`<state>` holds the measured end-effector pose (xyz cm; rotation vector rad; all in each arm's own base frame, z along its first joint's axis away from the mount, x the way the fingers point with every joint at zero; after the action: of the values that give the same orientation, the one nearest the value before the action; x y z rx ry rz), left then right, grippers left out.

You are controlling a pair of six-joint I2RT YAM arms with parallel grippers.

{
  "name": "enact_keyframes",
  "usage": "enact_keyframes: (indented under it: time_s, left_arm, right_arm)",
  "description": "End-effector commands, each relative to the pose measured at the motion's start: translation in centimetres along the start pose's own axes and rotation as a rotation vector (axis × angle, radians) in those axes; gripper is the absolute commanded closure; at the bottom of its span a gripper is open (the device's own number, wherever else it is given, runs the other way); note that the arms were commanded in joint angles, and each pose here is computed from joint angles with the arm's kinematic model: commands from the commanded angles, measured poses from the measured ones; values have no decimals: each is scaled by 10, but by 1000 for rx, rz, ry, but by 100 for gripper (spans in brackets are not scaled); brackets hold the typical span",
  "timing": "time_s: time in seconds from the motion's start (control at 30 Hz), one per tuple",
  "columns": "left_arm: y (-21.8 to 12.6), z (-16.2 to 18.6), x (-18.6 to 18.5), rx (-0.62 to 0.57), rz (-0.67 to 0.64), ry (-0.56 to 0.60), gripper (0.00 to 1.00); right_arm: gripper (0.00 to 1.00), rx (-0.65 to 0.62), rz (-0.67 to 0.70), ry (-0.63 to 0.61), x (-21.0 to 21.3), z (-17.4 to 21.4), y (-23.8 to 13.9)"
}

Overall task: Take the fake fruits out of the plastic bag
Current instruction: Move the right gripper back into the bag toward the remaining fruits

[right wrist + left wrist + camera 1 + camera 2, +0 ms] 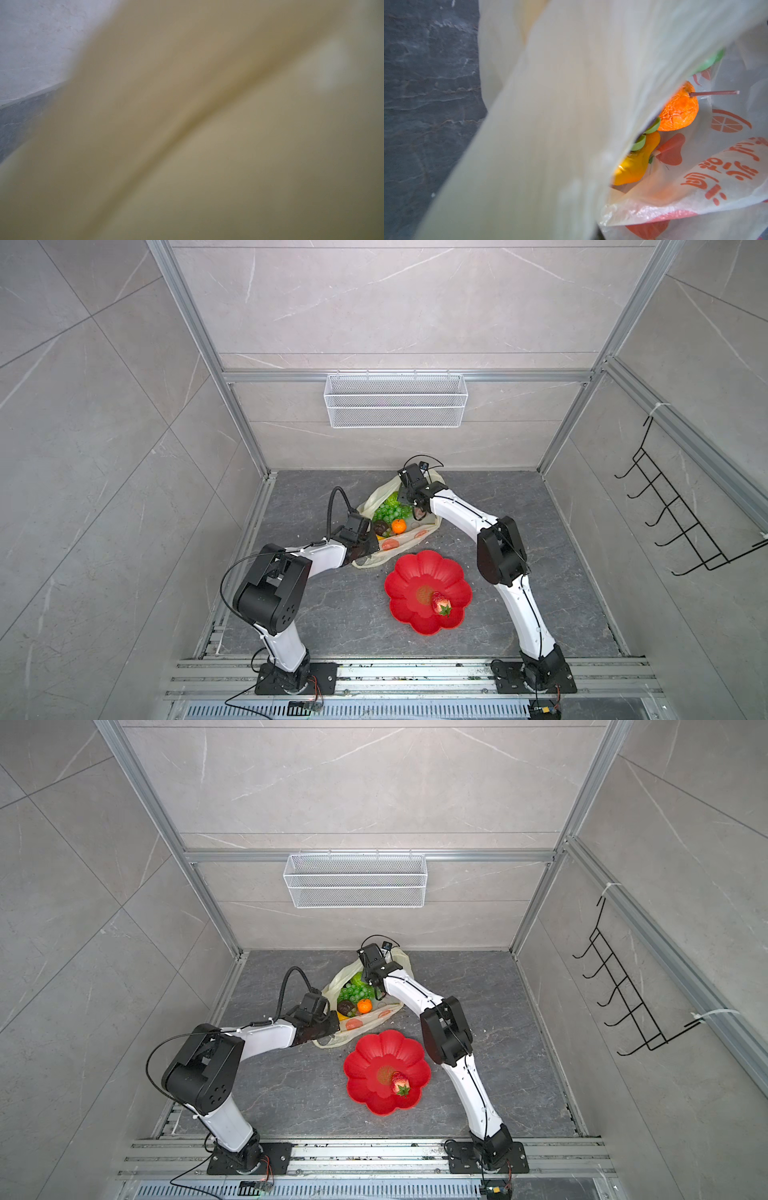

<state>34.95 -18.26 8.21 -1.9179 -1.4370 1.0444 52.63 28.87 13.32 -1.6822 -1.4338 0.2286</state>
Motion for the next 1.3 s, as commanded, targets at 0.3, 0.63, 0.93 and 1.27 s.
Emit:
enact_keyframes:
  time_s: [0.3, 0.63, 0.93, 1.27]
  left_arm:
    - [-15, -12, -18, -70, 65, 58, 95]
    - [-17, -12, -24, -86, 87, 73, 95]
    - [-16, -10, -23, -94, 74, 81, 95]
    - [-13, -9, -24, -79, 81, 76, 95]
  right_arm:
    - [32, 21, 150, -4, -16, 12, 49]
    - [25, 43, 135, 25, -24, 8, 72]
    - [26, 48, 41, 28, -11, -12, 65]
    - [29, 27, -111, -41, 15, -30, 27]
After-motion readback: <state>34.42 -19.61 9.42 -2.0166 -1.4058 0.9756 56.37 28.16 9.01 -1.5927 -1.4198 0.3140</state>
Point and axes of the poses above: each gripper's point midway between its finger pads, its own y axis out along the fingers, its own x axis along the line the jaws close on, z = x × y, the point moved 5 cm from there along -y, back along the fingers, and after that the axes turned 13 degrees about y, right-handed, at the moved point
